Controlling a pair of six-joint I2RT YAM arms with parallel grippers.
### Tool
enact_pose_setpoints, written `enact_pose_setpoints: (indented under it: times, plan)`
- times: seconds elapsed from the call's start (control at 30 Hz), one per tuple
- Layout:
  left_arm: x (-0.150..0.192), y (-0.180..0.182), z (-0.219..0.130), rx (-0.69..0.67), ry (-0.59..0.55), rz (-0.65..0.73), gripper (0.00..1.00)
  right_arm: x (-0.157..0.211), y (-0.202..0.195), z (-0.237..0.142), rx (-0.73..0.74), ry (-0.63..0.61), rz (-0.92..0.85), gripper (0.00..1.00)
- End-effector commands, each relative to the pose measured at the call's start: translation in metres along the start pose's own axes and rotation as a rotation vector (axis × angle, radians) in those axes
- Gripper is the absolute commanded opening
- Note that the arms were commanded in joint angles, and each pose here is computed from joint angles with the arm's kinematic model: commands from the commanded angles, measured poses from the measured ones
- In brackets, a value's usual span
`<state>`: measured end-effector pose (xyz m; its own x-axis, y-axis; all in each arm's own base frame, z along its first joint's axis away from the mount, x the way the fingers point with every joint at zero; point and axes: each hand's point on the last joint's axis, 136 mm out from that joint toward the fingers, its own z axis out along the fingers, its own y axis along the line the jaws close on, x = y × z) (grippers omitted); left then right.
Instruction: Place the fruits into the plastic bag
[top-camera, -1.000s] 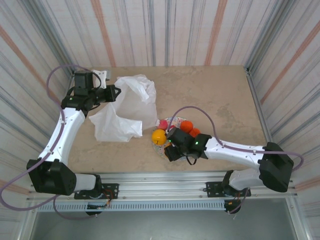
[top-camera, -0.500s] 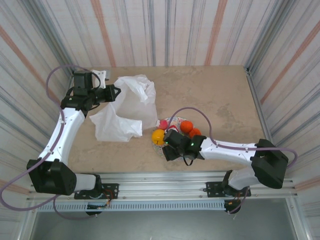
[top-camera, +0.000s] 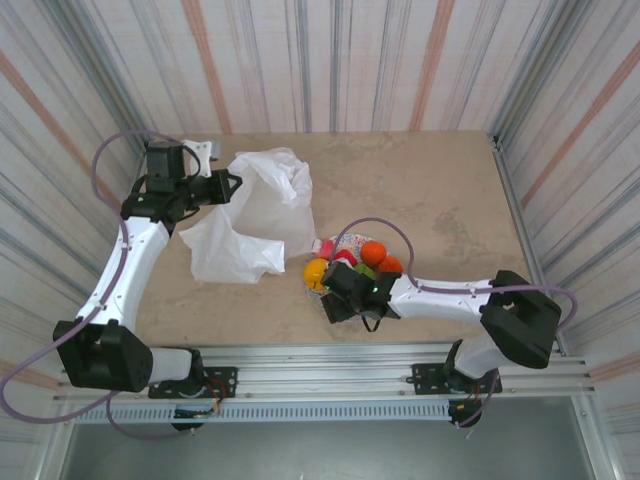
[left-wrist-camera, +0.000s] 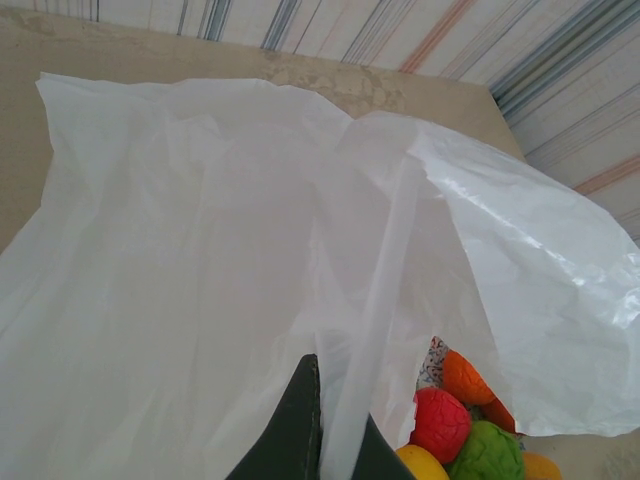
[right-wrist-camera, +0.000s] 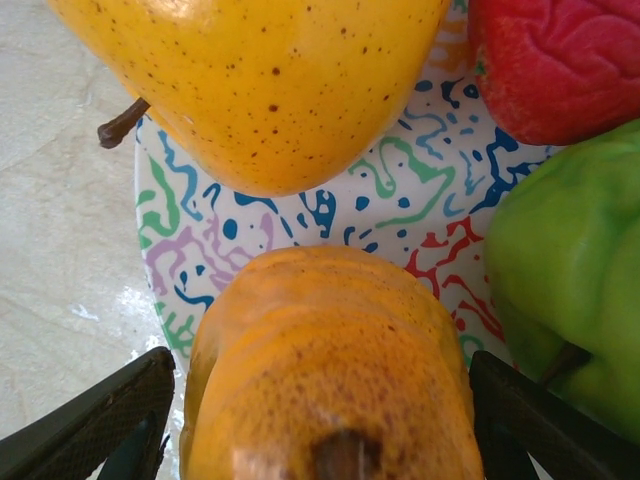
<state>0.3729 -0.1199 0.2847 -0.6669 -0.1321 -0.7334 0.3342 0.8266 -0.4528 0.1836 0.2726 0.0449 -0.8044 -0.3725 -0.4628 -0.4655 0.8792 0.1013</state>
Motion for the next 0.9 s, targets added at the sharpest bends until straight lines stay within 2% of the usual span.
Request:
enact_pose_setpoints:
  times: [0.0,0.23,0.43,0.63,0.87]
  plan:
    - [-0.003,-0.007,-0.009,0.028,-0.022,0.002,0.00,0.004,-0.002,0.006,0.020,0.003,0.005,0.75]
    - [-0.003,-0.008,-0.010,0.034,-0.021,0.002,0.00,0.001,0.001,-0.006,-0.011,-0.012,0.008,0.62]
    - [-0.004,-0.010,-0.011,0.043,-0.023,0.004,0.00,-0.025,0.018,-0.059,-0.162,-0.141,-0.015,0.57]
    - [-0.003,-0.016,-0.011,0.078,-0.015,-0.001,0.00,-0.090,0.029,-0.100,-0.349,-0.326,0.056,0.54]
    - [-0.004,-0.020,-0.011,0.098,-0.011,-0.012,0.00,-0.174,0.047,-0.080,-0.398,-0.425,0.066,0.52]
